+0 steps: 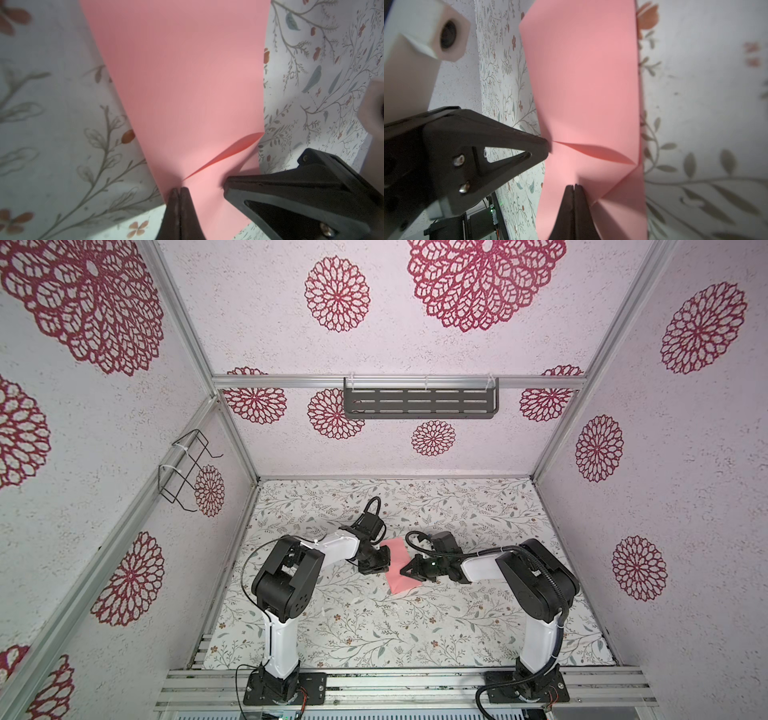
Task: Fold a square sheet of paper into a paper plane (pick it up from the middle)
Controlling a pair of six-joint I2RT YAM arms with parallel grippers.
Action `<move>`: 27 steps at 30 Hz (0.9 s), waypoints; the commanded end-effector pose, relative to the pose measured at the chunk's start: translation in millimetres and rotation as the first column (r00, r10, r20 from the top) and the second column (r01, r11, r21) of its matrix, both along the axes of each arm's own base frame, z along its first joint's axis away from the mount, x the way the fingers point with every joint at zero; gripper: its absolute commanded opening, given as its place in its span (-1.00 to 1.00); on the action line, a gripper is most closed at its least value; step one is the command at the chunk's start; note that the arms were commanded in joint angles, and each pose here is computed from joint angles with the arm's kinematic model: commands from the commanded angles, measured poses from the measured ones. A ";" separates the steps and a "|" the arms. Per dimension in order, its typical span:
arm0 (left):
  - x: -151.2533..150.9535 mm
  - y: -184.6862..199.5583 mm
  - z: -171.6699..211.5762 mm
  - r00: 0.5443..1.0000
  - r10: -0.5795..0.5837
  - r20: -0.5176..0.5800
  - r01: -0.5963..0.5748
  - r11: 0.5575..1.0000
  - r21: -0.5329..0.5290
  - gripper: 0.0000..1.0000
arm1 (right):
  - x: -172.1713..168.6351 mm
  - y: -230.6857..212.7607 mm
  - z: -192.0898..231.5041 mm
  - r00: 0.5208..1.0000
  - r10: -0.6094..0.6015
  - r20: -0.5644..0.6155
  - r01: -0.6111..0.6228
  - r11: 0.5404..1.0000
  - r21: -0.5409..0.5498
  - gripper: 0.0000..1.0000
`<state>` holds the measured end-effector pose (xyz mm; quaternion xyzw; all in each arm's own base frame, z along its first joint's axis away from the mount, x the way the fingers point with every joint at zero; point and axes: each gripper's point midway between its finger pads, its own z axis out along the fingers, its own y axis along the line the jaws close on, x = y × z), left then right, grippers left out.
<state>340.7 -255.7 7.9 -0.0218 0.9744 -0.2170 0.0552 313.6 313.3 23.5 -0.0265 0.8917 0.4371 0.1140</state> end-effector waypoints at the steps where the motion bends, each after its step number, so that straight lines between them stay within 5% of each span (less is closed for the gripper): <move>1: -18.2 32.3 -35.4 0.997 0.014 -0.080 0.000 0.984 0.179 -1.00 | -7.1 -18.4 -28.7 0.996 -0.055 -0.067 0.050 0.995 -0.088 -0.96; 9: 10.3 9.0 14.0 0.999 0.008 0.031 -0.010 0.996 0.088 -1.00 | -11.7 -27.2 -41.4 0.988 -0.100 -0.114 0.084 0.987 -0.136 -0.98; 13: 5.6 0.2 46.1 0.994 0.021 0.108 -0.025 0.999 0.033 -0.80 | -14.1 -29.8 -44.8 0.982 -0.120 -0.145 0.099 0.984 -0.147 -0.98; 27: -28.0 -29.4 50.2 0.931 -0.186 0.315 0.143 0.977 0.157 -0.65 | -18.4 -30.2 -51.7 0.962 -0.151 -0.230 0.115 0.980 -0.160 -0.98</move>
